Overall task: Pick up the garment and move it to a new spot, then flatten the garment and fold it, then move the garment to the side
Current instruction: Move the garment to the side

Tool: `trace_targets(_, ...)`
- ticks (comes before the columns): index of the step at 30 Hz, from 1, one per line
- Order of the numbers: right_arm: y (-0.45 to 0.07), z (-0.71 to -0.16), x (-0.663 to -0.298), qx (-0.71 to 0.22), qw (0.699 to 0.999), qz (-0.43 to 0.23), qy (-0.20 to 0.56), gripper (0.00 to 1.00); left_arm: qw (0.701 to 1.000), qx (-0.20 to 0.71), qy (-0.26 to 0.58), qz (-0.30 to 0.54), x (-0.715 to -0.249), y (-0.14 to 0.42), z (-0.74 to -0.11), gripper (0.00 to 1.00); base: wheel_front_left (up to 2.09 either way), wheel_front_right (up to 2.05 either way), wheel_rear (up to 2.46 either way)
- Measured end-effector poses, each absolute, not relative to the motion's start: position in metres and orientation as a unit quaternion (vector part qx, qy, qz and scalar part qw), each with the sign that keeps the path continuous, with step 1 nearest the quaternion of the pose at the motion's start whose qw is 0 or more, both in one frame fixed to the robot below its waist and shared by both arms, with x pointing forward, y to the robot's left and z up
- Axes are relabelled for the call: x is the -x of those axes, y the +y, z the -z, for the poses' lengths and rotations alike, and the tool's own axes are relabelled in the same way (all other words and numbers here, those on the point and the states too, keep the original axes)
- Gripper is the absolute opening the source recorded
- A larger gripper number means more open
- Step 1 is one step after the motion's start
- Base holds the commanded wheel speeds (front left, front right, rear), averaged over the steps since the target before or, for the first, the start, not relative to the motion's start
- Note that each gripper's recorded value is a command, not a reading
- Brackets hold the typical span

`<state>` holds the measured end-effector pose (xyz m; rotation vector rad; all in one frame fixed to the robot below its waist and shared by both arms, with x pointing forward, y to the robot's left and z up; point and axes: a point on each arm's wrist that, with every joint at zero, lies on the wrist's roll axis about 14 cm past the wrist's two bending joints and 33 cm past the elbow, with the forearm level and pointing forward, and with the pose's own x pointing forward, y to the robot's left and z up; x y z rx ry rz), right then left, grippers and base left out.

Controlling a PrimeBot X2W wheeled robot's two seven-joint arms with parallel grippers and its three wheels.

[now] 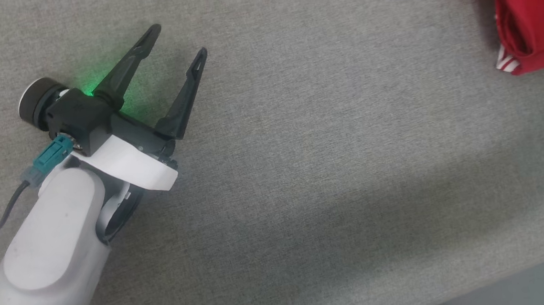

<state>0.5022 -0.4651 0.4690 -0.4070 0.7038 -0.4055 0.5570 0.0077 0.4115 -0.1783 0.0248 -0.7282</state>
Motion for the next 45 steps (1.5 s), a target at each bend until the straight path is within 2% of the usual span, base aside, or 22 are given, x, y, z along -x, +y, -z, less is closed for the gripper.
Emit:
trace_targets(11, -0.456, -0.430, -0.514, 0.176, 0.897, 0.199, 0.354, 0.00, 0.930, 0.087, 0.012, 0.356, -0.560, 0.012, -0.410, 1.00, 0.00, 0.00, 0.00)
trace_targets(12, -0.456, -0.428, -0.514, 0.175, 0.896, 0.201, 0.355, 0.09, 0.931, 0.088, 0.013, 0.355, -0.560, 0.013, -0.410, 1.00, 0.00, 0.00, 0.00)
trace_targets(15, -0.456, -0.426, -0.516, 0.164, 0.897, 0.207, 0.355, 0.46, 0.933, 0.098, 0.016, 0.347, -0.562, 0.016, -0.411, 1.00, 0.00, 0.00, 0.00)
trace_targets(16, -0.455, -0.426, -0.517, 0.163, 0.897, 0.207, 0.354, 0.46, 0.933, 0.098, 0.015, 0.346, -0.562, 0.017, -0.412, 1.00, 0.00, 0.00, 0.00)
trace_targets(17, -0.455, -0.427, -0.518, 0.159, 0.898, 0.208, 0.353, 0.81, 0.934, 0.098, 0.015, 0.344, -0.562, 0.018, -0.412, 1.00, 0.00, 0.00, 0.00)
trace_targets(18, -0.453, -0.428, -0.520, 0.154, 0.900, 0.209, 0.350, 1.00, 0.935, 0.099, 0.015, 0.341, -0.563, 0.019, -0.414, 1.00, 0.00, 0.00, 0.00)
trace_targets(30, -0.445, -0.458, -0.530, 0.140, 0.920, 0.208, 0.302, 1.00, 0.951, 0.115, 0.021, 0.286, -0.563, 0.056, -0.426, 1.00, 0.00, 0.00, 0.00)
trace_targets(45, -0.369, -0.514, -0.549, 0.078, 0.977, 0.118, 0.159, 1.00, 0.973, 0.127, -0.019, 0.189, -0.528, 0.126, -0.485, 1.00, 0.00, 0.00, 0.00)
